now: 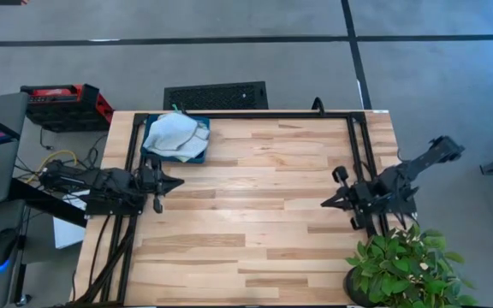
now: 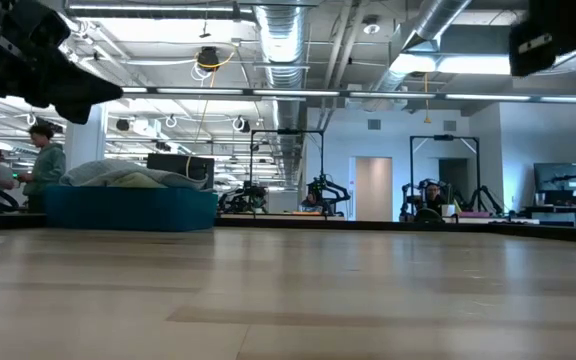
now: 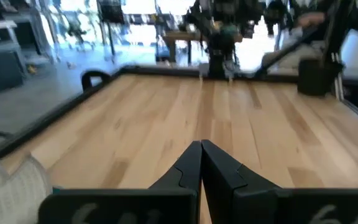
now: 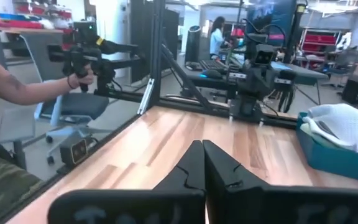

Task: Fold microfiber towels
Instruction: Return to Home Position

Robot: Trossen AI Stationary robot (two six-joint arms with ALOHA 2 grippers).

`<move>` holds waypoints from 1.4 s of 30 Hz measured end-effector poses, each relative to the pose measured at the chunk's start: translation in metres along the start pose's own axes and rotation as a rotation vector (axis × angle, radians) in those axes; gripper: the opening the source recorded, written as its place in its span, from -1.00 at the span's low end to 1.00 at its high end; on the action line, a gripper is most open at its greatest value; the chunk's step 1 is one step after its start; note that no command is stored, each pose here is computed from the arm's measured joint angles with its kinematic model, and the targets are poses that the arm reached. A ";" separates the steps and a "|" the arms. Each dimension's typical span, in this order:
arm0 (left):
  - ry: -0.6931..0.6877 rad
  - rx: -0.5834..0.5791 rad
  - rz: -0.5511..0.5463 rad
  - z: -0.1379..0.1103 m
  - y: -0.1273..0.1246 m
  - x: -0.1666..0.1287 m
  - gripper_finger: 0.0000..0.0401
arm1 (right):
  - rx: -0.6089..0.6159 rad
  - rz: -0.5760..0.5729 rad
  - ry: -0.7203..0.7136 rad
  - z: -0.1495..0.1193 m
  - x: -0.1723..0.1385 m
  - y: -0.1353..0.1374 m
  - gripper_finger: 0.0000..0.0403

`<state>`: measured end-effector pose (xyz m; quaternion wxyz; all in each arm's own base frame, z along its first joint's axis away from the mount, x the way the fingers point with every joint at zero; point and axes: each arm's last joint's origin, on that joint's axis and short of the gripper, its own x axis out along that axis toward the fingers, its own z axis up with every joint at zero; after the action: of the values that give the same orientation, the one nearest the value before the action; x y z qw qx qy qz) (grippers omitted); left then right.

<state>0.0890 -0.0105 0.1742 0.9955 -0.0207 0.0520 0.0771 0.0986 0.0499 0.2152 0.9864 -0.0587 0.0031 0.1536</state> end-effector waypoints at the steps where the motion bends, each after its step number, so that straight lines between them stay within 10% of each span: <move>1: -0.014 -0.005 0.006 0.000 0.000 0.000 -1.00 | 0.001 -0.006 -0.006 -0.005 -0.001 0.000 -0.95; 13: -0.022 -0.013 0.013 0.001 0.000 0.001 -1.00 | 0.006 -0.096 -0.025 -0.049 -0.008 -0.006 -0.94; 24: -0.001 -0.200 0.000 0.000 0.000 0.000 -1.00 | -0.058 -0.156 0.005 -0.052 -0.007 -0.012 -0.92; 42: 0.002 -0.149 0.007 -0.001 0.000 0.000 -1.00 | -0.119 -0.199 0.019 -0.052 -0.007 -0.017 -0.86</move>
<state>0.0892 -0.0103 0.1730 0.9908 -0.0949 0.0473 0.0843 0.0973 0.0257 0.1653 0.9915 -0.1185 -0.0026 0.0540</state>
